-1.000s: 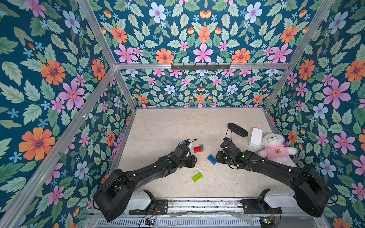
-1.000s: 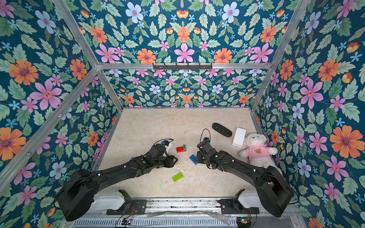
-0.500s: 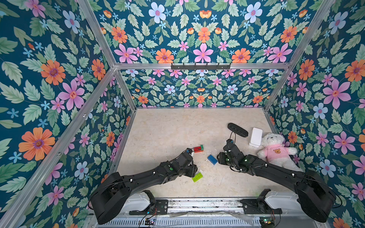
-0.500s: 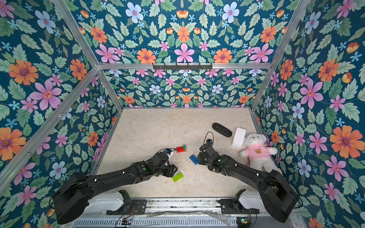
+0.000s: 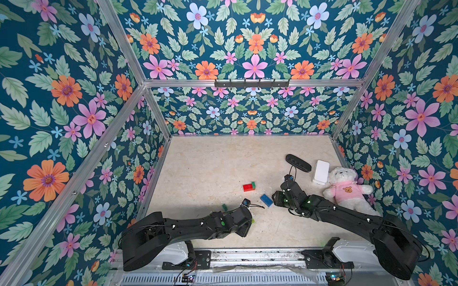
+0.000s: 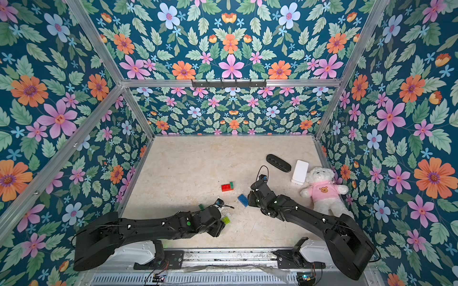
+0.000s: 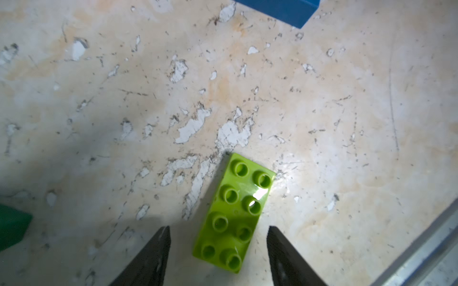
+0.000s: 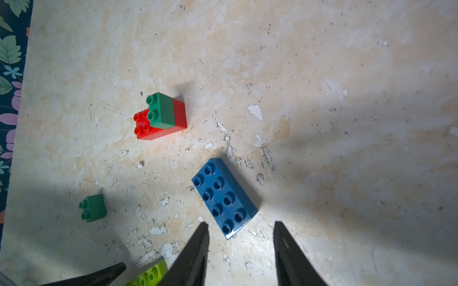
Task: Assemble the number 5 with lego
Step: Pick up the lego brick from the center of the board.
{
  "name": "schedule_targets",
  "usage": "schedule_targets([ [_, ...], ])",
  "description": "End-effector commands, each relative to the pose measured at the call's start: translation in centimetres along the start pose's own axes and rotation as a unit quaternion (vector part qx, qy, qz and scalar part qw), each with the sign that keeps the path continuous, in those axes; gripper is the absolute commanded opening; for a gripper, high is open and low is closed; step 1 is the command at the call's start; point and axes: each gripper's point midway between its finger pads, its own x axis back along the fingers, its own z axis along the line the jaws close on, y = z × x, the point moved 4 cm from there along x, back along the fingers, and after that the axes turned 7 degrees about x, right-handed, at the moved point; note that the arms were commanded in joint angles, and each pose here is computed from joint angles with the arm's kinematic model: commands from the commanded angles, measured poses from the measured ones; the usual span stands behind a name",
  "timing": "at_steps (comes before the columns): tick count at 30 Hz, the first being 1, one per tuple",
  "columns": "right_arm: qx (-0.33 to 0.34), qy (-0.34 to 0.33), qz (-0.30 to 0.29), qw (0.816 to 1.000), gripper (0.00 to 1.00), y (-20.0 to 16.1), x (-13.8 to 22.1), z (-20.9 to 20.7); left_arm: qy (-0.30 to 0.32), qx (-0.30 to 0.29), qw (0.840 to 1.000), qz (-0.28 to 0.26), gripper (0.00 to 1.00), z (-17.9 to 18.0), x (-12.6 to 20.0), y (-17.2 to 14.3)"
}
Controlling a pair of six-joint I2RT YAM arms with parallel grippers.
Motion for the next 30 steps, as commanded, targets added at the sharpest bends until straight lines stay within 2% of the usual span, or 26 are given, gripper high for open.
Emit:
schedule_targets([
  [1, -0.004, 0.004, -0.010, 1.000, 0.45, 0.3, 0.2, 0.2, 0.014, -0.023, 0.999, -0.020, 0.67, -0.3, -0.4, 0.9],
  [6, -0.004, 0.002, -0.012, 1.000, 0.46, 0.2, 0.4, 0.0, 0.018, -0.037, 0.999, -0.020, 0.66, -0.7, -0.9, 1.3],
  [13, 0.001, 0.000, -0.014, 1.000, 0.45, 0.6, 0.3, 0.0, 0.029, -0.061, 0.998, 0.002, 0.56, -0.9, -1.7, 0.6],
  [18, 0.003, -0.001, -0.015, 1.000, 0.45, 0.9, 0.2, -0.1, 0.026, -0.067, 0.997, 0.007, 0.47, -1.2, -1.7, 0.3],
  [22, 0.001, 0.006, -0.016, 1.000, 0.45, 1.1, 0.0, -0.1, 0.025, -0.074, 0.997, 0.011, 0.30, -1.4, -1.7, 0.4],
  [27, -0.005, 0.038, -0.011, 0.999, 0.46, 1.8, -0.2, 0.2, 0.025, -0.097, 0.995, 0.000, 0.18, -1.7, -0.4, 2.3],
  [30, -0.001, 0.042, -0.011, 0.999, 0.46, 2.3, -0.2, 0.4, 0.008, -0.101, 0.995, -0.008, 0.18, -1.5, 0.7, 4.6],
])
